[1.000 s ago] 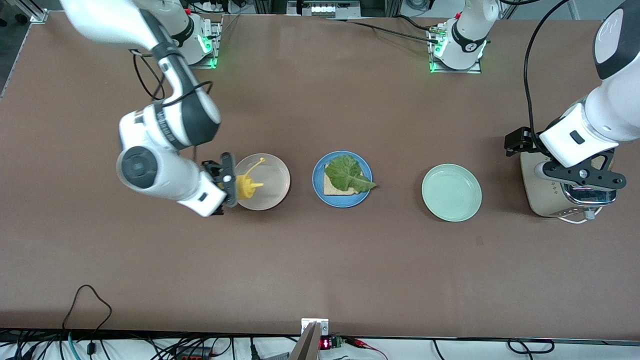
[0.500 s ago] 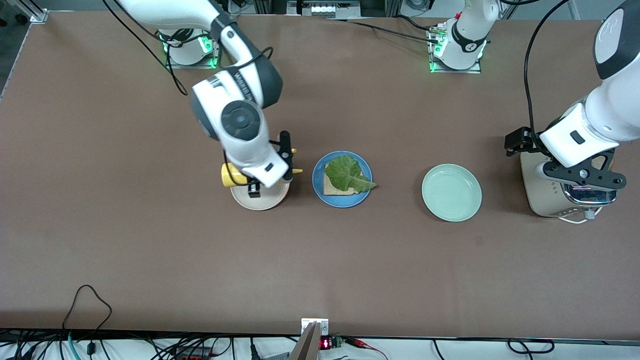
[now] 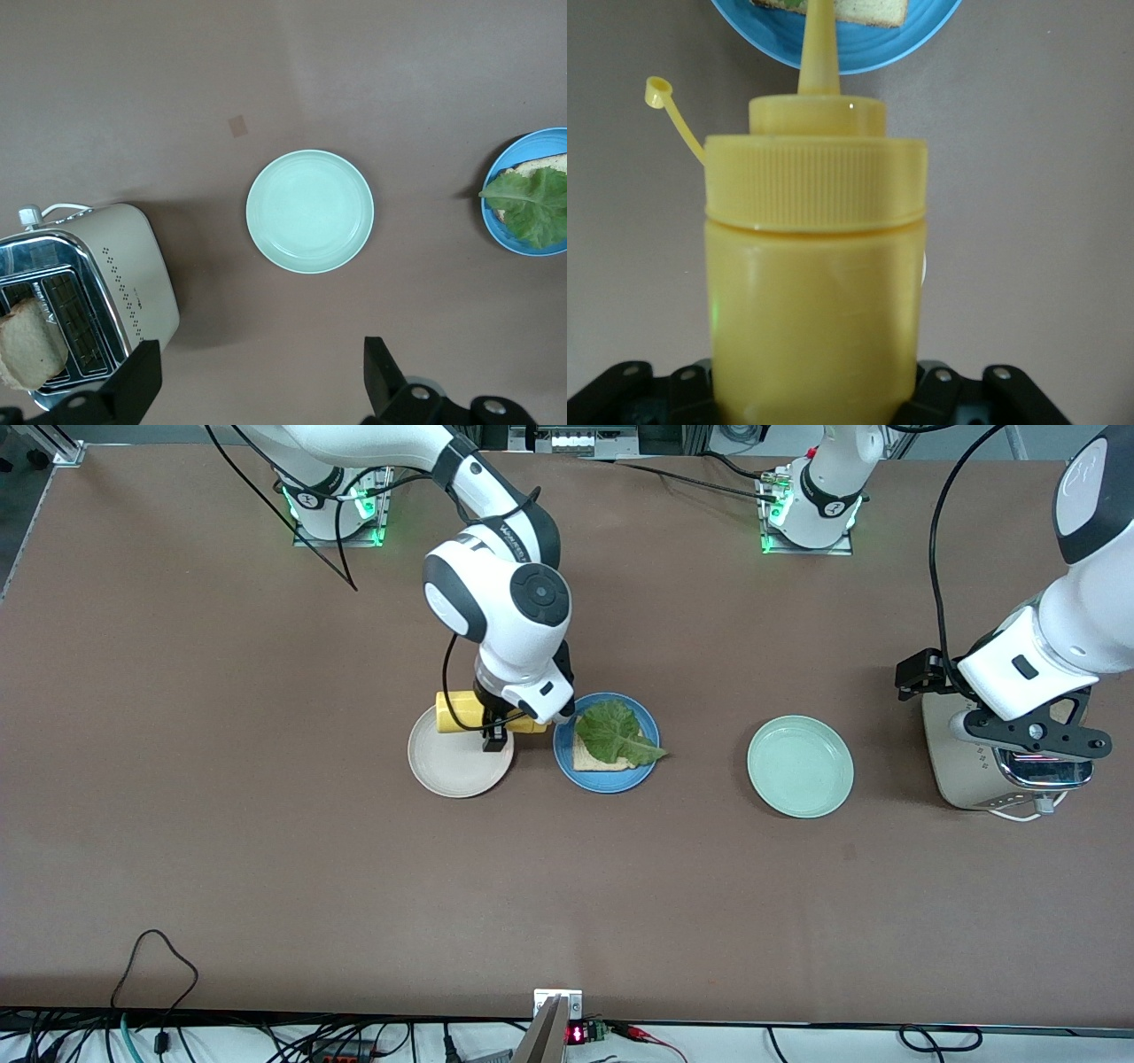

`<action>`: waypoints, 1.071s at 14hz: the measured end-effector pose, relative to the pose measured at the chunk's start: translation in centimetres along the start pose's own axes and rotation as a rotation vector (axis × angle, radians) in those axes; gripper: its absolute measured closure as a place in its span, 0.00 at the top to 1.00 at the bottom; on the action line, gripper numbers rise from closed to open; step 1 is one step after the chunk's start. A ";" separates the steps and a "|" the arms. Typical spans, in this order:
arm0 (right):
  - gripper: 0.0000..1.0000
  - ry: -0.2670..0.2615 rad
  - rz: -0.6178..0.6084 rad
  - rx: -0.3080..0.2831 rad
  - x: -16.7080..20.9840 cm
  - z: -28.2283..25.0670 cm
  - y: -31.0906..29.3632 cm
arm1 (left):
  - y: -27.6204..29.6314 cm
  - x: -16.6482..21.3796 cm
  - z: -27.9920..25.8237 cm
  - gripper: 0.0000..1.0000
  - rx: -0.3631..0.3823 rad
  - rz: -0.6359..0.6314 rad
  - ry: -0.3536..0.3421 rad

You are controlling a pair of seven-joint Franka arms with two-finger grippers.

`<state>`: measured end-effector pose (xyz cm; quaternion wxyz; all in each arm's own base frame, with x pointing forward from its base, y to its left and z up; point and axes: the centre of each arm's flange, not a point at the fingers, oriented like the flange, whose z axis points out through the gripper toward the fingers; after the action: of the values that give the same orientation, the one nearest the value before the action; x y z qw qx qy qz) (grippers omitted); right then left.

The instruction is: Make sandwich in blue plate with both arms

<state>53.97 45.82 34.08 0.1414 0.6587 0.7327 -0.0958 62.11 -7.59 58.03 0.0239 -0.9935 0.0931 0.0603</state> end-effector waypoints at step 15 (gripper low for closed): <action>0.44 0.380 0.068 0.197 -22.1 -3.5 8.5 | -20.6 -2.3 8.8 1.00 -0.052 -0.310 -0.160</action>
<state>64.13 27.15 45.14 -0.0613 0.7000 0.7106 -0.0364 62.69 13.61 50.37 0.0146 -0.9883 -0.0651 0.1371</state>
